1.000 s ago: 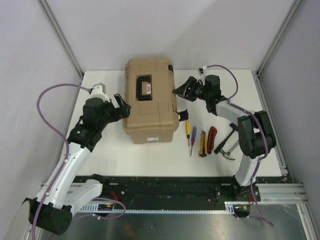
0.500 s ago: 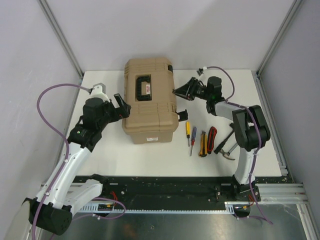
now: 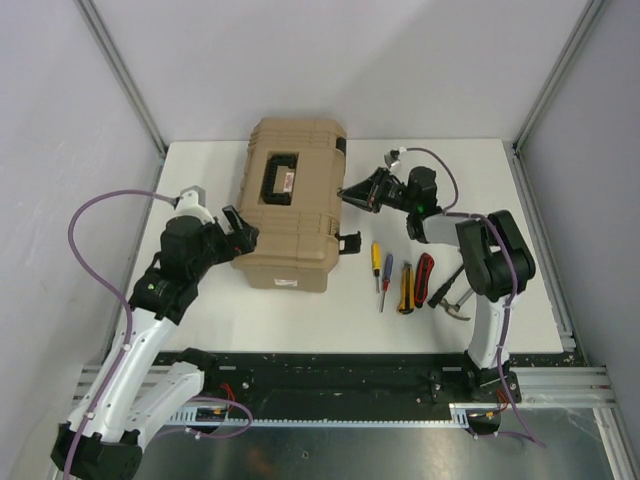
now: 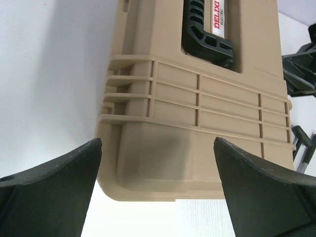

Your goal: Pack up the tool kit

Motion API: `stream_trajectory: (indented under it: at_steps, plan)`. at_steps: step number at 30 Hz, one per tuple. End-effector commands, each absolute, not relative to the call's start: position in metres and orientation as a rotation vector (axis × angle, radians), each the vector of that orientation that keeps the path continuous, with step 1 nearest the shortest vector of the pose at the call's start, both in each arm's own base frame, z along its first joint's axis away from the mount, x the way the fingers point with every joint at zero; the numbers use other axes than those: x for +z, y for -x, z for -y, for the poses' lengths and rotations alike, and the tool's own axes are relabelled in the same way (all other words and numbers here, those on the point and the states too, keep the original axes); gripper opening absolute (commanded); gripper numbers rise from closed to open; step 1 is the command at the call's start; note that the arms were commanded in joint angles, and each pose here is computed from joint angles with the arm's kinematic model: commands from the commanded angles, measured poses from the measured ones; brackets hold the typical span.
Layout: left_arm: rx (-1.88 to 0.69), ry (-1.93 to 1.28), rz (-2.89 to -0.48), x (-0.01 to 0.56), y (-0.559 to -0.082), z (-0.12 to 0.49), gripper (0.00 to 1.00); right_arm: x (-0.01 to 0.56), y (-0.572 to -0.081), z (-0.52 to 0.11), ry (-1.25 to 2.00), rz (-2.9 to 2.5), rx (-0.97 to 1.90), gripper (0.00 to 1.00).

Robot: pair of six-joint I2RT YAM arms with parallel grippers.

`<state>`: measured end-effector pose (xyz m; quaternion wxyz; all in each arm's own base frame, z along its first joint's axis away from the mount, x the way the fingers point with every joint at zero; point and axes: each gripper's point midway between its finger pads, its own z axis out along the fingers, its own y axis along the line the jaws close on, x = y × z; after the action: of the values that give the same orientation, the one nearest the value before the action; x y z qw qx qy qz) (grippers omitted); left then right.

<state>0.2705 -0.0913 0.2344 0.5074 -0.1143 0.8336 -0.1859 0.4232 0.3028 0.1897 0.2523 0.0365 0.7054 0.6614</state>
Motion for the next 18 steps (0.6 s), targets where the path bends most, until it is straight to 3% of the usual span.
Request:
stream_trajectory:
  at_steps: [1, 9, 12, 14, 18]
  plan:
    - [-0.386, 0.306, -1.972, 0.250, -0.273, 0.079, 1.00, 0.195, -0.370, -0.334, 0.078, -1.986, 1.764, 0.07]
    - [-0.274, 0.292, -1.942, 0.270, -0.286, 0.066, 1.00, 0.173, -0.328, -0.329, -0.004, -2.122, 1.559, 0.07]
    - [-0.247, 0.284, -1.931, 0.278, -0.293, 0.064, 0.99, 0.175, -0.321, -0.327, -0.003, -2.125, 1.477, 0.12]
    - [-0.234, 0.280, -1.932, 0.282, -0.298, 0.064, 0.99, 0.183, -0.324, -0.324, -0.016, -2.099, 1.443, 0.22]
    - [-0.237, 0.265, -1.941, 0.289, -0.310, 0.069, 0.99, 0.199, -0.343, -0.306, -0.112, -2.036, 1.399, 0.64]
